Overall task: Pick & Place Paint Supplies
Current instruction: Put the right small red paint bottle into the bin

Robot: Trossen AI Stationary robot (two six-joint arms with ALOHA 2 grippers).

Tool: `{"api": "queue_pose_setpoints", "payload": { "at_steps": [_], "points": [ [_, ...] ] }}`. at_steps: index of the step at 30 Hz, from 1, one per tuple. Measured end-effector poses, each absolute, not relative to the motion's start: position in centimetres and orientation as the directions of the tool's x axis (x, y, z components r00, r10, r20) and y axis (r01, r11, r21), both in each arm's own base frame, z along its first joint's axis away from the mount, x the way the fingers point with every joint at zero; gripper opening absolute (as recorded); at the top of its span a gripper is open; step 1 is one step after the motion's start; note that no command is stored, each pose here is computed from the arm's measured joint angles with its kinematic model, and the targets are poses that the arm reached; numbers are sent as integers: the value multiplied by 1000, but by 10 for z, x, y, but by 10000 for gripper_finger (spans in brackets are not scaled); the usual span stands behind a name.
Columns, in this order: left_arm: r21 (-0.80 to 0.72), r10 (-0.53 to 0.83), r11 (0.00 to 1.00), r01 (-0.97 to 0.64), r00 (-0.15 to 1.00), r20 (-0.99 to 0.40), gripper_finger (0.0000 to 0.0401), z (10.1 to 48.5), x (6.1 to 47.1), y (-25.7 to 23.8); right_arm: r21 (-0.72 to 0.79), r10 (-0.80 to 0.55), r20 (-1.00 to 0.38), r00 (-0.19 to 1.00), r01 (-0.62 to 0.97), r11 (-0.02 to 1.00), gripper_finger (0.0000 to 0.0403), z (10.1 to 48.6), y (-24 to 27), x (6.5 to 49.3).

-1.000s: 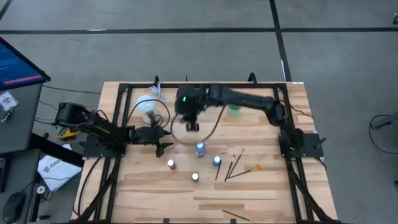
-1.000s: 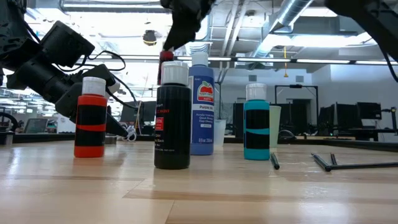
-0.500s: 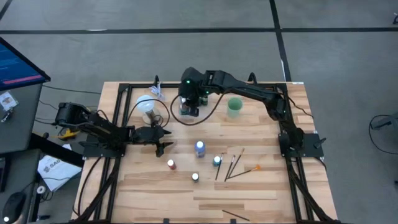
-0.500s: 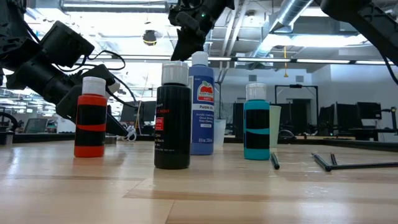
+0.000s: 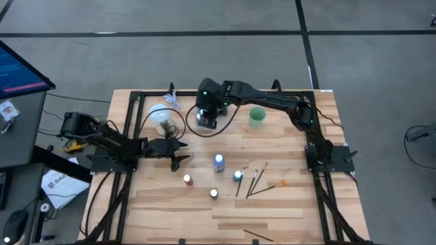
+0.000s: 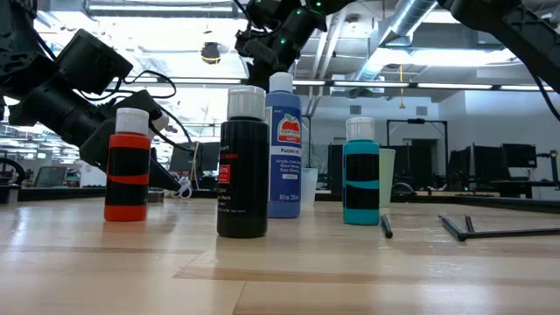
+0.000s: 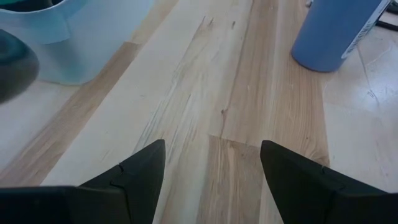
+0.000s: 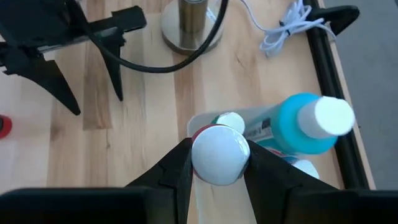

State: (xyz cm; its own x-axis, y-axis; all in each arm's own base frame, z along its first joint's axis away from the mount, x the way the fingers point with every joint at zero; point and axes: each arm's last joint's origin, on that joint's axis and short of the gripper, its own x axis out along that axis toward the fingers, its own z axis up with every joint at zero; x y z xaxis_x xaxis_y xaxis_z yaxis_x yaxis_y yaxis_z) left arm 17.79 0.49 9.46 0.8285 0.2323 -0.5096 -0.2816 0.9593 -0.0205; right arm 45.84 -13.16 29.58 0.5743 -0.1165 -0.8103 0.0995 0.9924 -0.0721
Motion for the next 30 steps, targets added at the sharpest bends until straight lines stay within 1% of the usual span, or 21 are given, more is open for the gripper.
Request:
{"api": "queue_pose_setpoints", "payload": {
  "at_steps": [8, 10, 12, 14, 17, 22, 30],
  "points": [
    [-22, 232, 959, -282, 829, -509, 248, 95, 178, 5, -60, -119, -805, 581, 120, 991, 114, 296, -132, 460],
    [-22, 231, 959, -282, 829, -509, 248, 95, 178, 5, -58, -116, -811, 573, 119, 991, 114, 287, -133, 464],
    [-22, 231, 959, -281, 829, -509, 248, 95, 178, 5, -47, -107, -836, 539, 124, 991, 114, 278, -133, 464],
    [-22, 231, 959, -281, 829, -510, 248, 95, 178, 5, -46, -107, -835, 540, 126, 991, 114, 275, -134, 466],
    [-22, 231, 959, -281, 829, -510, 248, 95, 178, 5, -45, -108, -845, 524, 132, 990, 114, 273, -137, 465],
    [-24, 228, 960, -278, 829, -510, 248, 94, 178, 5, -51, -118, -830, 545, 136, 989, 114, 273, -139, 467],
    [-25, 228, 960, -279, 830, -509, 248, 95, 178, 5, -45, -118, -834, 539, 147, 988, 114, 273, -140, 466]
  ]
}}
